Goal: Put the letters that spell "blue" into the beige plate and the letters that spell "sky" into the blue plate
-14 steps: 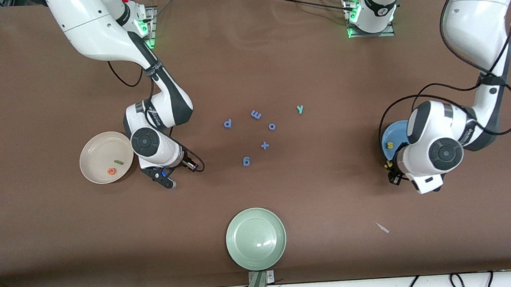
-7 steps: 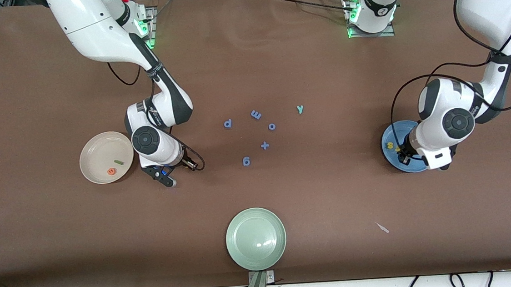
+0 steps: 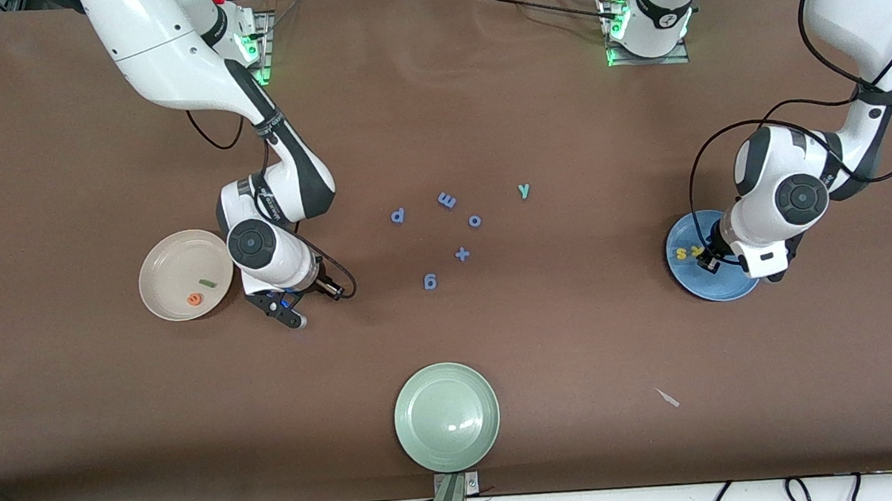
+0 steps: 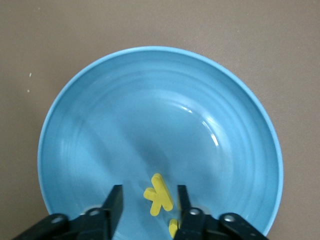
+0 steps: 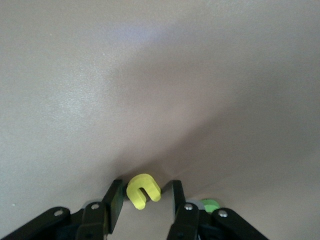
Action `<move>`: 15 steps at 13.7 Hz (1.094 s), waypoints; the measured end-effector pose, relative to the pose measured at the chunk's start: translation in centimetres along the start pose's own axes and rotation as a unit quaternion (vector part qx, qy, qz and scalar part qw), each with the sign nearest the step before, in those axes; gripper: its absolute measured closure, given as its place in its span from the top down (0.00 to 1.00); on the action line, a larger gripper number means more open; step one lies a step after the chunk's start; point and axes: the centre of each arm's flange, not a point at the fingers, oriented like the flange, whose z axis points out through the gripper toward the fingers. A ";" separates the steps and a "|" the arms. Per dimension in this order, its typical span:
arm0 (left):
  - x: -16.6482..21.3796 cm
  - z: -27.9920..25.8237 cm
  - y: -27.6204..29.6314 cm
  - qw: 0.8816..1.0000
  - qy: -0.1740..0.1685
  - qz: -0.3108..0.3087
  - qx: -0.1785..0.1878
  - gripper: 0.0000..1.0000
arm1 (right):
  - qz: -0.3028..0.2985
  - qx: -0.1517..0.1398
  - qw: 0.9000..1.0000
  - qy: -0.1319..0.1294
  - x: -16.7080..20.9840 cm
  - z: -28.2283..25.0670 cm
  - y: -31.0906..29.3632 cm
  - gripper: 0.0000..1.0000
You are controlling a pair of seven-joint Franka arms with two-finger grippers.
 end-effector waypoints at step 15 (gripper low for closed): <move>-24.3 -5.7 6.3 0.997 -0.029 0.054 -0.035 0.78 | -0.070 -0.049 0.996 -0.017 6.2 -8.1 2.5 0.30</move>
